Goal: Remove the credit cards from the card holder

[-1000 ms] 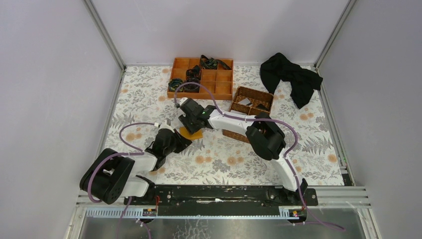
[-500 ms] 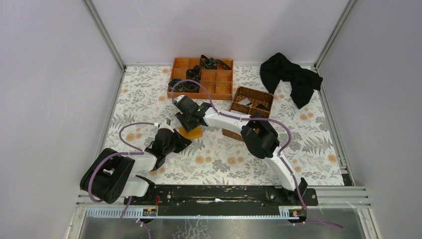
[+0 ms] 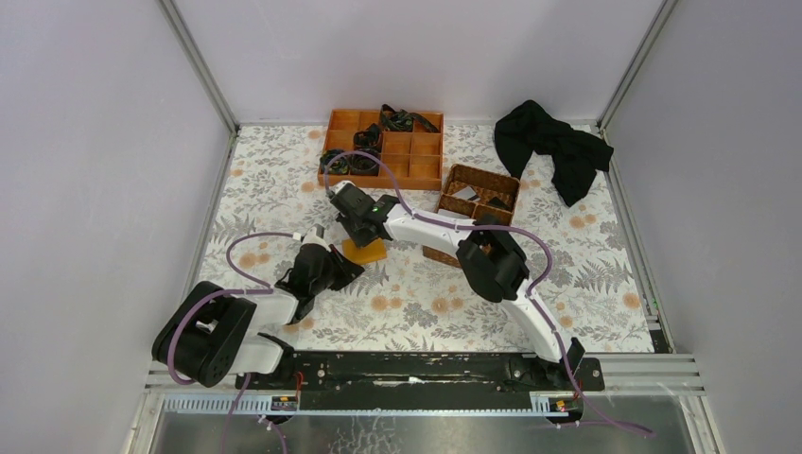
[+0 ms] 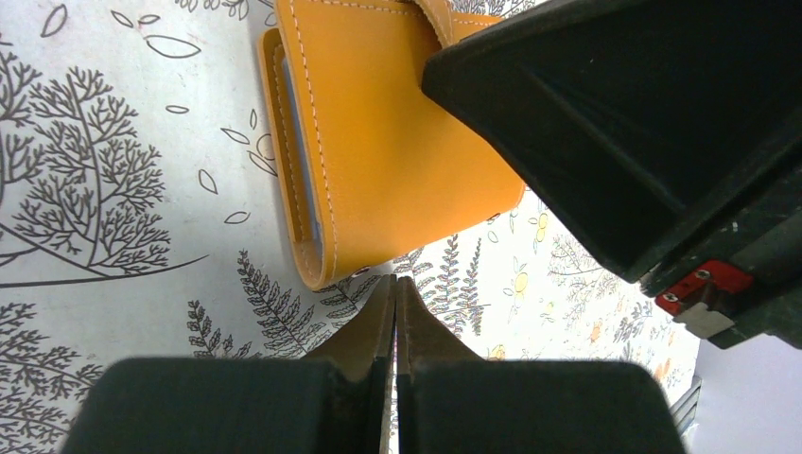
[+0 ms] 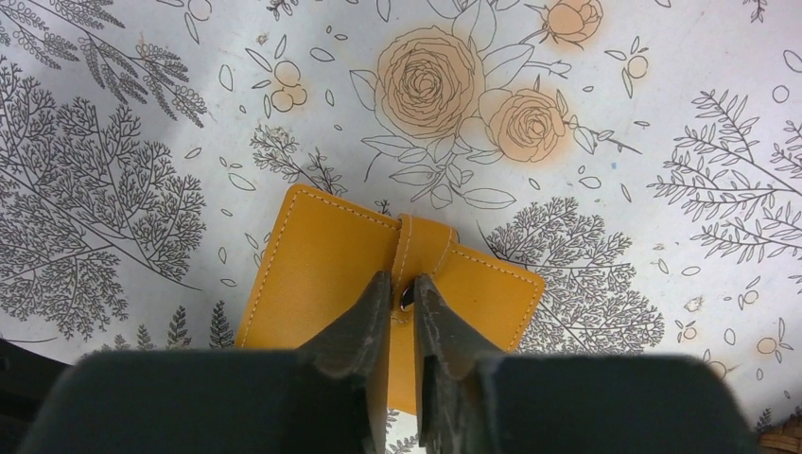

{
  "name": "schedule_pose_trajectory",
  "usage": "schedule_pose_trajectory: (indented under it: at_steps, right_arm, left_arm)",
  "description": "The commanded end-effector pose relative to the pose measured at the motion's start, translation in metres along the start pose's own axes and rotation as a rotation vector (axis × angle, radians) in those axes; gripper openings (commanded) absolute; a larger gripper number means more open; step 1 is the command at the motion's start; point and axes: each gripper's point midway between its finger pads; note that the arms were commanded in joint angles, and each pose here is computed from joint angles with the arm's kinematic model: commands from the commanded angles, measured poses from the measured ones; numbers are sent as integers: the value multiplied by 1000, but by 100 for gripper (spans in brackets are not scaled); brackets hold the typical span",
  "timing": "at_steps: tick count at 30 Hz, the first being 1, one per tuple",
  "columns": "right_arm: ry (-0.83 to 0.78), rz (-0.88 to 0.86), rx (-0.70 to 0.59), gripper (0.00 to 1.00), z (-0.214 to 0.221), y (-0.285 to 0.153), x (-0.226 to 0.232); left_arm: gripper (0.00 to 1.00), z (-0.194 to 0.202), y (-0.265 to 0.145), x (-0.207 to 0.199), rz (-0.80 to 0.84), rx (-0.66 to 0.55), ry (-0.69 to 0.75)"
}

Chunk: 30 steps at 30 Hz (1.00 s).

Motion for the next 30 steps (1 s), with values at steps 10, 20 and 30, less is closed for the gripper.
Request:
schedule_pose_trajectory:
  at_steps: [10, 20, 30]
  right_arm:
    - [25, -46, 27, 0, 3, -2, 10]
    - [93, -134, -20, 0, -16, -34, 8]
    - [126, -116, -123, 0, -53, -86, -15]
  left_arm:
    - [0, 7, -7, -8, 52, 48, -22]
    - [0, -2, -9, -22, 91, 24, -34]
    - [0, -12, -13, -31, 105, 1, -14]
Point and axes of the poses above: each gripper's point midway between its finger pads, its own y axis out along the fingers, its own x axis along the line the jaws close on, z = x × y, and after that the axes turned 1 degree about -y, right-handed
